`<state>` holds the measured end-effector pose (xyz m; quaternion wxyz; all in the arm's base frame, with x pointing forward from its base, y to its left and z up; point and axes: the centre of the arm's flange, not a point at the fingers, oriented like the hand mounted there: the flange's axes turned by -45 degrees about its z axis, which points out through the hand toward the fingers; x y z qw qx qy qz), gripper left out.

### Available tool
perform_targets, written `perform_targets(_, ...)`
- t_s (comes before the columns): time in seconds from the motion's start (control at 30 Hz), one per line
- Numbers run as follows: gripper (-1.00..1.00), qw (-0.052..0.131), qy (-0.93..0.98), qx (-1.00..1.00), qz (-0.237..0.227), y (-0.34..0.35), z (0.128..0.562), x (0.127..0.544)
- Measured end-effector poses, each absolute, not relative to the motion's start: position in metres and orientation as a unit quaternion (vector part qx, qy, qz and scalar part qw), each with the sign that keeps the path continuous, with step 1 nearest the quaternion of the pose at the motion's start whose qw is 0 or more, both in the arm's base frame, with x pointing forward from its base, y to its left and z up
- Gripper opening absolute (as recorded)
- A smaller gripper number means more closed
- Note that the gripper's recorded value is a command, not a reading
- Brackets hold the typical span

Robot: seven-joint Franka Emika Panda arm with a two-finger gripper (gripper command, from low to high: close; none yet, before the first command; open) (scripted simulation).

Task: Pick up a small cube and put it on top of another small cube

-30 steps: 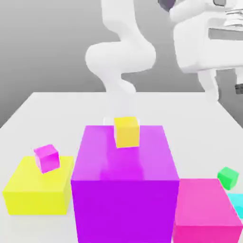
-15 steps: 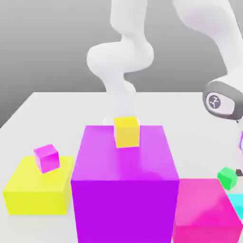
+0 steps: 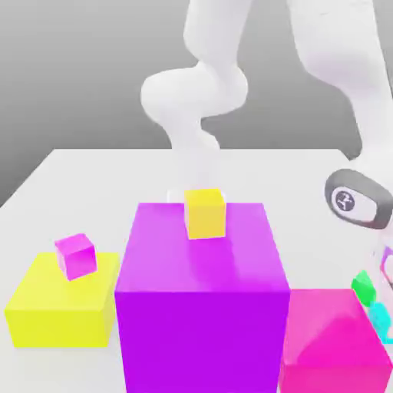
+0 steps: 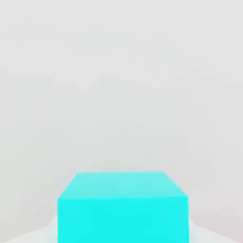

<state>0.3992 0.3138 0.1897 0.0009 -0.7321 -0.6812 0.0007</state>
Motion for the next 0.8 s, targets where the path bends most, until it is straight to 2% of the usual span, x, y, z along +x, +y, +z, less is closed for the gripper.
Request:
perform_targets(0.23, -1.00, 0.017, -0.509, -0.860, 0.000, 0.228, 0.282, 0.437)
perform_targets(0.37, -1.00, 0.021, -0.396, -0.918, 0.000, 0.173, 0.332, 0.443)
perform_targets(0.57, -1.00, 0.019, -0.224, -0.974, 0.001, 0.099, 0.399, 0.427)
perform_targets(0.8, -1.00, 0.005, -0.011, -1.000, 0.000, 0.019, 0.457, 0.384)
